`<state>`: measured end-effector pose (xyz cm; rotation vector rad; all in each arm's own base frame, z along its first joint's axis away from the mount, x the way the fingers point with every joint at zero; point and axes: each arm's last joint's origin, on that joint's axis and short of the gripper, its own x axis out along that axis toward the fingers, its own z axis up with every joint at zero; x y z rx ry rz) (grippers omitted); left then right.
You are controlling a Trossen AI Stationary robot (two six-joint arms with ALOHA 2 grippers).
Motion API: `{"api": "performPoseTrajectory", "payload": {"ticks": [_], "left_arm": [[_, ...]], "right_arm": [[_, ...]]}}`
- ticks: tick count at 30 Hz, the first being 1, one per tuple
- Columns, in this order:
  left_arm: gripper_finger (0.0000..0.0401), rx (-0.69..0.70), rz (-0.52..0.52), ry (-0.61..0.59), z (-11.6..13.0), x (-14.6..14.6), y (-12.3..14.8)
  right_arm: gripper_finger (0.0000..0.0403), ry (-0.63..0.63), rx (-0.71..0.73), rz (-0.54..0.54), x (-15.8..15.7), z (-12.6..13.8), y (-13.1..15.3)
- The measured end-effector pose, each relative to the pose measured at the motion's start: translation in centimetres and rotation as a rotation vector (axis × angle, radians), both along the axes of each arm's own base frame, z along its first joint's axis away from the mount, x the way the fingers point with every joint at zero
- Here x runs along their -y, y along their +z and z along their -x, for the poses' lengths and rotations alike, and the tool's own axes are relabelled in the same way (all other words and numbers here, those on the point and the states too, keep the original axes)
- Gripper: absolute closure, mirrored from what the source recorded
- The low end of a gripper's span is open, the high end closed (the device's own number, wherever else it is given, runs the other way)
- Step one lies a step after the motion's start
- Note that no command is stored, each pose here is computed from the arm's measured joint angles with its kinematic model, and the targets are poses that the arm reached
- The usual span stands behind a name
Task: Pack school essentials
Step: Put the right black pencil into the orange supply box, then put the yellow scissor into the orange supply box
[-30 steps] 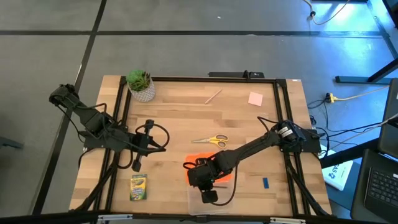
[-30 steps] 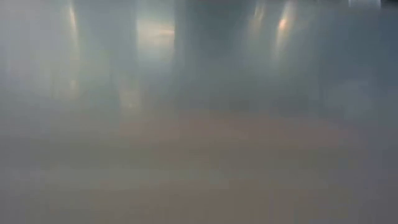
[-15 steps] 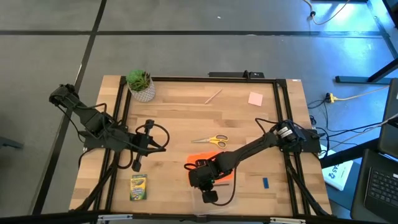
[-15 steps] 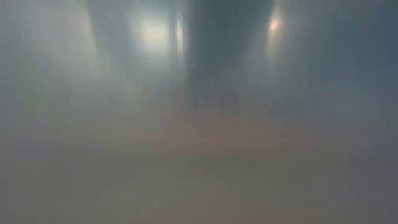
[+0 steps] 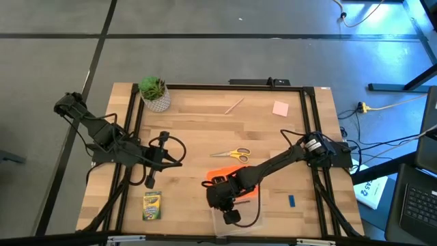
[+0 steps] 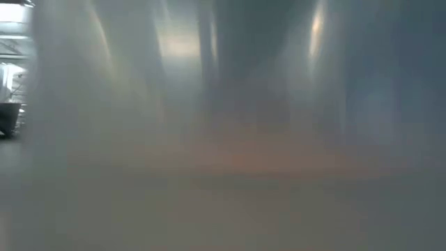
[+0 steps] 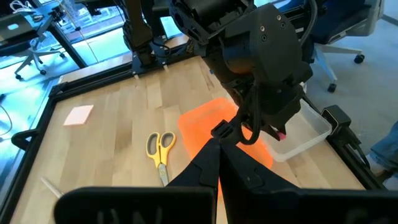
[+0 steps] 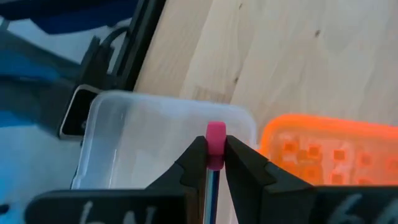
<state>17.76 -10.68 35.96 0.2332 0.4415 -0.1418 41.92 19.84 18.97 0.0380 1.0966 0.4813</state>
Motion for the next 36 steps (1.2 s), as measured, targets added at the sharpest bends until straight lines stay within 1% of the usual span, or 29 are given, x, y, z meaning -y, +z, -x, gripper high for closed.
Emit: {"api": "performPoseTrajectory", "payload": {"ticks": [9,21,24,31,36], "left_arm": [[0.0401,-0.001,-0.001,-0.001,0.0,0.0,0.0],[0.0401,-0.006,-0.012,-0.005,0.0,0.0,-0.1],[0.0401,-0.006,-0.012,-0.005,0.0,0.0,-0.1],[0.0401,-0.006,-0.012,-0.005,0.0,0.0,-0.1],[0.0401,-0.006,-0.011,-0.005,0.0,0.0,-0.1]], "right_arm": [[0.0349,0.001,-0.052,0.028,0.0,0.0,-1.5],[0.0348,0.001,-0.056,0.030,0.0,0.0,-1.6],[0.0334,-0.004,-0.052,0.039,0.0,0.0,-1.6],[0.0276,-0.007,-0.049,0.045,0.0,0.0,-1.6],[0.0266,-0.007,-0.053,0.045,0.1,0.0,-1.6]]}}
